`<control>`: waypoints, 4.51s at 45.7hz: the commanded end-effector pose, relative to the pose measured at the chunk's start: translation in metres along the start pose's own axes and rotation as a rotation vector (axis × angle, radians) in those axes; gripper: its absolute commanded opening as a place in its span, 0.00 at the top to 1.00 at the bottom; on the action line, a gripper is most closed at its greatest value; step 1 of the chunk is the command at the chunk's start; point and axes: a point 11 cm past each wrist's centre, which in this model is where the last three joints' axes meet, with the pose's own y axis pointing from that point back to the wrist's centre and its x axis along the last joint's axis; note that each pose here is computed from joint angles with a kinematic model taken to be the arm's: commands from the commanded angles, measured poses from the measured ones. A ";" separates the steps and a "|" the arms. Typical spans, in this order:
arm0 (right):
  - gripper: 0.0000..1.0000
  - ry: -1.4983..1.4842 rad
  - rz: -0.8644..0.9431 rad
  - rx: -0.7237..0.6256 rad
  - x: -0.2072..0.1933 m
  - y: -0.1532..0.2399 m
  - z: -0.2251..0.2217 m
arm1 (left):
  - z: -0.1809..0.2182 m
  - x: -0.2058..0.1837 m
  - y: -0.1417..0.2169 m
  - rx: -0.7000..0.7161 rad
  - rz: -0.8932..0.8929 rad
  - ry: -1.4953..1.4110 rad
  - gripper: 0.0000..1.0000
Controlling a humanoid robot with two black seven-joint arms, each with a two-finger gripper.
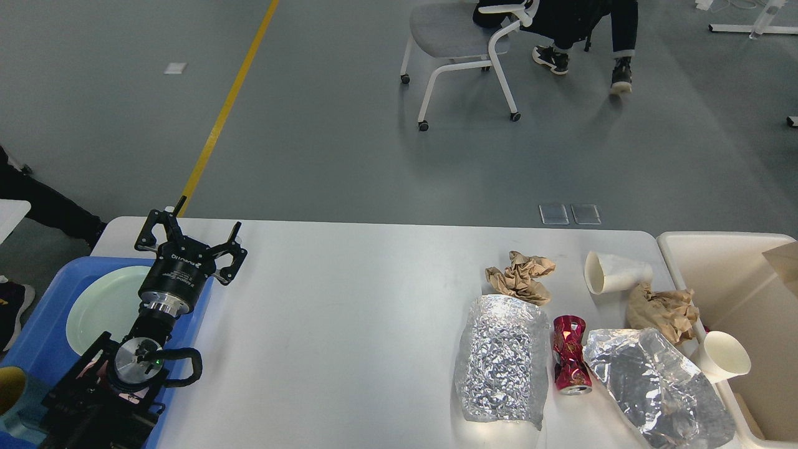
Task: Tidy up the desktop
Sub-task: 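Move the right gripper back from the bin toward the silver foil pouch, then lower the right gripper and grasp the silver foil pouch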
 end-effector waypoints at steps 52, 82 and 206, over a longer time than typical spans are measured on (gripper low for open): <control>1.00 -0.096 0.151 -0.003 -0.115 -0.155 0.035 | 0.000 0.000 0.000 -0.001 0.000 0.000 0.04; 0.00 -0.102 0.306 -0.010 -0.122 -0.156 0.035 | 0.000 0.000 0.000 -0.001 0.000 0.000 0.04; 0.12 0.511 -0.600 0.307 -0.207 0.105 -0.149 | 0.000 0.000 0.000 -0.002 0.000 0.001 0.04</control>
